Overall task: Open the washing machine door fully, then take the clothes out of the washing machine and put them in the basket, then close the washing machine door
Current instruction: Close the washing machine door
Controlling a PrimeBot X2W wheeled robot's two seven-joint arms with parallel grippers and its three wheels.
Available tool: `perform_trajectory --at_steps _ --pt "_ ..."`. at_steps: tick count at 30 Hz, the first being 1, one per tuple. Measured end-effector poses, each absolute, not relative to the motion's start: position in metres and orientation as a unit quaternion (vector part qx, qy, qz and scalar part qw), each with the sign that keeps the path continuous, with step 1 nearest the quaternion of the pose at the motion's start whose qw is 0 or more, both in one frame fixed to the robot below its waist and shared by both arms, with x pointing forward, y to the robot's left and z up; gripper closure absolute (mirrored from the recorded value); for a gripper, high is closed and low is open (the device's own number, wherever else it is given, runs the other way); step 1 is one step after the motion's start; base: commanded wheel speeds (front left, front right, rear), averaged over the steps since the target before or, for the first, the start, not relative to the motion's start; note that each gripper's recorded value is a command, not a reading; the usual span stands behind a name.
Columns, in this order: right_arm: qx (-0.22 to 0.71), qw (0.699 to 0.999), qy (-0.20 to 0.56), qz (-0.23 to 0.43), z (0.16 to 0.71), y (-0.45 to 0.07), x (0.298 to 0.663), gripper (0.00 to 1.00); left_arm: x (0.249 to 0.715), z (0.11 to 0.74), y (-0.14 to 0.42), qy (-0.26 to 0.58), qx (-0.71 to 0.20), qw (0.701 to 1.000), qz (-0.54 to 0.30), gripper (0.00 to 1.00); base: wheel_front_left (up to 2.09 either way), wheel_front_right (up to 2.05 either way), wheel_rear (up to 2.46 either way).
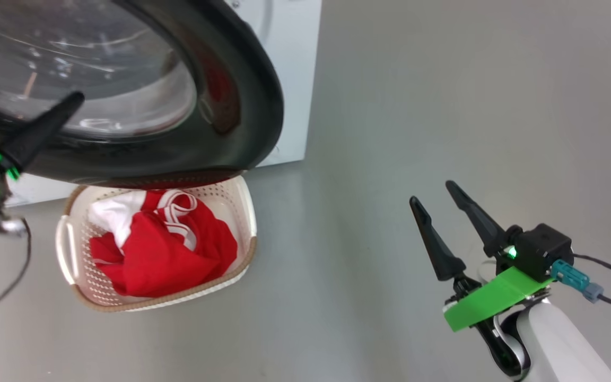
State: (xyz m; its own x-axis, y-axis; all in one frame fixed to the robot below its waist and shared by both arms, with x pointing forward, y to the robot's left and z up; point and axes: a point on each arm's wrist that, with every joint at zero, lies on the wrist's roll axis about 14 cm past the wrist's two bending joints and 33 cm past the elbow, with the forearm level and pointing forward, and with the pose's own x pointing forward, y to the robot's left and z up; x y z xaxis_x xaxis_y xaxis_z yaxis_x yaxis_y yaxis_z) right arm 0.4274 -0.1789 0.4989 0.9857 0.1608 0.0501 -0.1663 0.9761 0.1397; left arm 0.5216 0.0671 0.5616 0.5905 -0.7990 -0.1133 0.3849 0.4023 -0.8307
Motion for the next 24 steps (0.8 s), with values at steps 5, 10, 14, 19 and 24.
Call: perform_trajectory --at_steps 5,10,14,19,24 --pt "0.074 0.993 -0.017 0.094 0.499 -0.172 0.423 0.00 0.498 0.550 0.084 0.252 -0.412 0.806 -0.341 0.00 0.00 0.00 0.00" --pt "0.073 0.991 -0.016 0.106 0.499 -0.166 0.420 0.00 0.479 0.535 0.106 0.238 -0.424 0.822 -0.297 0.00 0.00 0.00 0.00" --pt "0.073 0.991 -0.020 0.111 0.501 -0.164 0.418 0.00 0.463 0.527 0.121 0.224 -0.430 0.833 -0.266 0.00 0.00 0.00 0.00" --pt "0.072 0.991 -0.015 0.113 0.499 -0.164 0.412 0.00 0.442 0.516 0.138 0.207 -0.440 0.844 -0.227 0.00 0.00 0.00 0.00" --pt "0.073 0.992 -0.009 0.107 0.495 -0.168 0.405 0.00 0.422 0.494 0.153 0.203 -0.435 0.857 -0.184 0.00 0.00 0.00 0.00"
